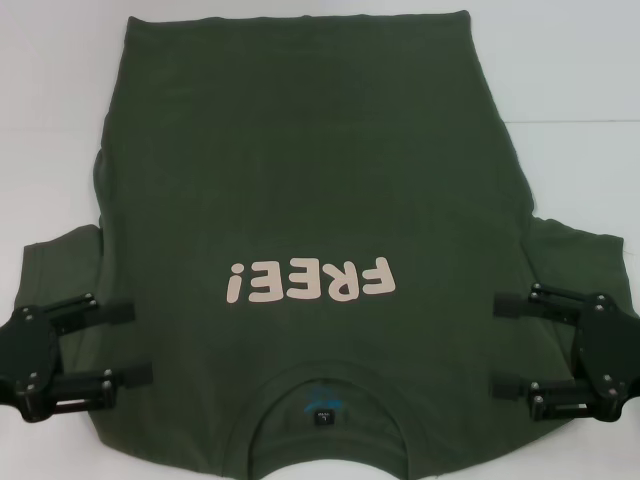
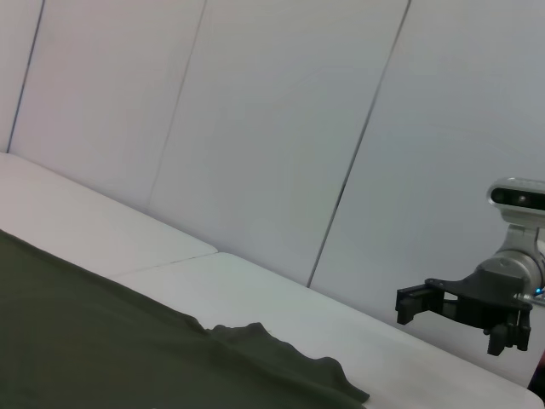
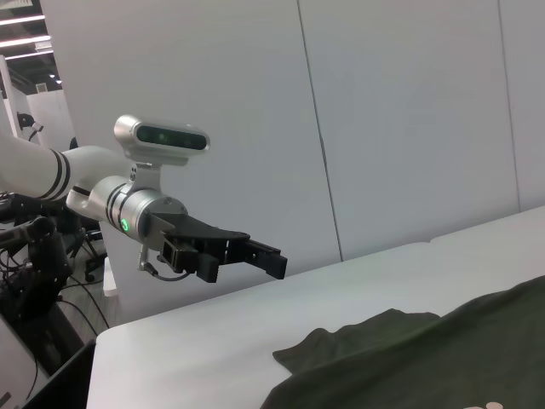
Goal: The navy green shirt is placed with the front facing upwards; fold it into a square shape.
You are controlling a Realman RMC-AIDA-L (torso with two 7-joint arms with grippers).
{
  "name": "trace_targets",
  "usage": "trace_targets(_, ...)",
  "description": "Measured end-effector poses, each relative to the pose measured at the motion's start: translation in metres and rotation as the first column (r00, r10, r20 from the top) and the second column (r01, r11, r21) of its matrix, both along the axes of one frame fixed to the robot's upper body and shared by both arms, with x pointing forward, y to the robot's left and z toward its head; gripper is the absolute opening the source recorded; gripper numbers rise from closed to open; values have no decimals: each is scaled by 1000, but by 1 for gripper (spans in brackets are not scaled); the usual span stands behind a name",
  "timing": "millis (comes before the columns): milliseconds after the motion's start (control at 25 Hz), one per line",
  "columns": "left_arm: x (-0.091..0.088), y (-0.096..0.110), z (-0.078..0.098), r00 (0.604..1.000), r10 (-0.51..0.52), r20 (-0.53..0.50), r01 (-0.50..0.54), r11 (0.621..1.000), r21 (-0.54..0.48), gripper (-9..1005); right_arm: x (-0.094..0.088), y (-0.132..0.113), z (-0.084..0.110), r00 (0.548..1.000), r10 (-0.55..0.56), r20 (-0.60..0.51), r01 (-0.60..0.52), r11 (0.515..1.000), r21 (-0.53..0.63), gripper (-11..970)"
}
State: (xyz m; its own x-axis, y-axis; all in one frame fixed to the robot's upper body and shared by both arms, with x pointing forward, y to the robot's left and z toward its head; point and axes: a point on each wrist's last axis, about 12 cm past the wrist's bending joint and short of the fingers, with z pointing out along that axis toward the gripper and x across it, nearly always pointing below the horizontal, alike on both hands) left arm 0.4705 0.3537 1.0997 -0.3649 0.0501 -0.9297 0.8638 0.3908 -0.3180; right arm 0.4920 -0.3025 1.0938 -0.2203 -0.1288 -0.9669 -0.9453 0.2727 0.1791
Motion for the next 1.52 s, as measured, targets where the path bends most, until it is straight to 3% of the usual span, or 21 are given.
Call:
trace_targets(560,2,-1,3,1000,10,12,-10,1000,4,875,1,3,0,1000,1,2,-1,1000,5,945)
trace_targets(720,3,4,10,998,41,-38,-40,999,22,875,1,2,0,1000,-3,3,3,1000,7,945)
trace_targets(920,0,23,29,977,117,-179,-107,992,68,875,0,2,0,1000,-4,5,4,1000,7,945)
trace_targets(1040,-2,36,38,946,183,-268,-161,982,103,876,-1,1,-1,1000,-10,8,10,1000,7,945)
trace_targets(1240,-2,56,49,861,284,-422,-238,958,158,876,-2,1,-3,1000,-17,9,17,1000,5,945)
trace_targets(1440,-3,68,45,773,369,-516,-298,929,219,876,-2,1,-4,1000,-18,18,18,1000,1,944)
trace_targets(1520,-1,71,39,716,418,-559,-335,908,250,876,-2,1,-4,1000,-16,24,16,1000,-1,944)
